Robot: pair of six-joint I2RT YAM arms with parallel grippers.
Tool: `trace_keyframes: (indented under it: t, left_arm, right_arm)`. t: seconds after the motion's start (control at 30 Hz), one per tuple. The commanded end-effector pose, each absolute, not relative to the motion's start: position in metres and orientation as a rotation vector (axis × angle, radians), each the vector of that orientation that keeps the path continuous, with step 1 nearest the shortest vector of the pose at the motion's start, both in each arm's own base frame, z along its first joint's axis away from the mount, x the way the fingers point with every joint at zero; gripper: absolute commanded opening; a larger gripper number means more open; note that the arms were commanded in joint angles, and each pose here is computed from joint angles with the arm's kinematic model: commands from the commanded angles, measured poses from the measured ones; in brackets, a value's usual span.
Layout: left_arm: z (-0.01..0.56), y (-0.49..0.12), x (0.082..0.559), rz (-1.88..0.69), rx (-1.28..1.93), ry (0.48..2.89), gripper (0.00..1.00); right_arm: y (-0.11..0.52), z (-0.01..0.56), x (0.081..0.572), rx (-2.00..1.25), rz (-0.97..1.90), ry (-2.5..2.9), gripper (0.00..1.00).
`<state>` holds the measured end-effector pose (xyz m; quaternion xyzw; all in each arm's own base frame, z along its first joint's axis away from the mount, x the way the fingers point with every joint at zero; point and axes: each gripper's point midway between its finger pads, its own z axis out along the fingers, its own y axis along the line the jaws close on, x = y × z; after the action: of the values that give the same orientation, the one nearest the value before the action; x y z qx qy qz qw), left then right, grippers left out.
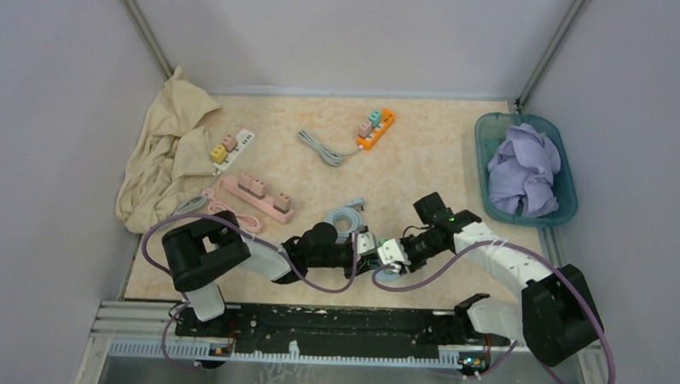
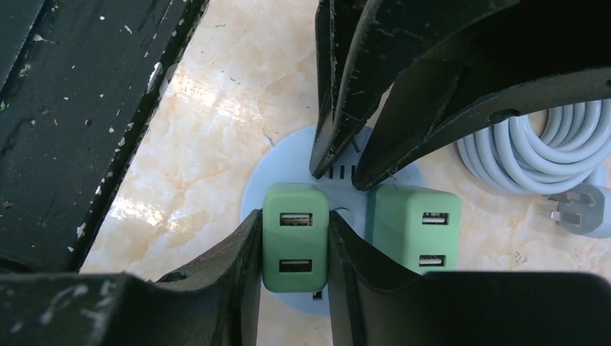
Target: Pull the plug off the socket
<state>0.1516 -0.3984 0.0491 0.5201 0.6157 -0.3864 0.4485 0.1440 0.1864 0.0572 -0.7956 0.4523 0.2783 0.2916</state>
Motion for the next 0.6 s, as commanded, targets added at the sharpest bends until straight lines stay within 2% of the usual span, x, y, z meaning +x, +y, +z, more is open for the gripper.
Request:
trace_keyframes:
  t: [0.0, 0.27, 0.57]
  left_arm:
    - [-0.008, -0.371, 0.137, -0.888, 1.373, 1.729, 0.33]
    - [-0.018, -0.362, 0.135, -0.866, 1.383, 1.768, 0.32]
    - [-0.027, -0.35, 0.13, -0.844, 1.393, 1.805, 0.29]
  right_arm:
    - [0.197, 0.066, 0.135, -2.124, 0.787, 1.126, 0.22]
    - [0.214, 0.082, 0.148, -1.984, 0.832, 1.244, 0.07]
    - [0.187, 0.063, 0.141, -2.027, 0.784, 1.298, 0.05]
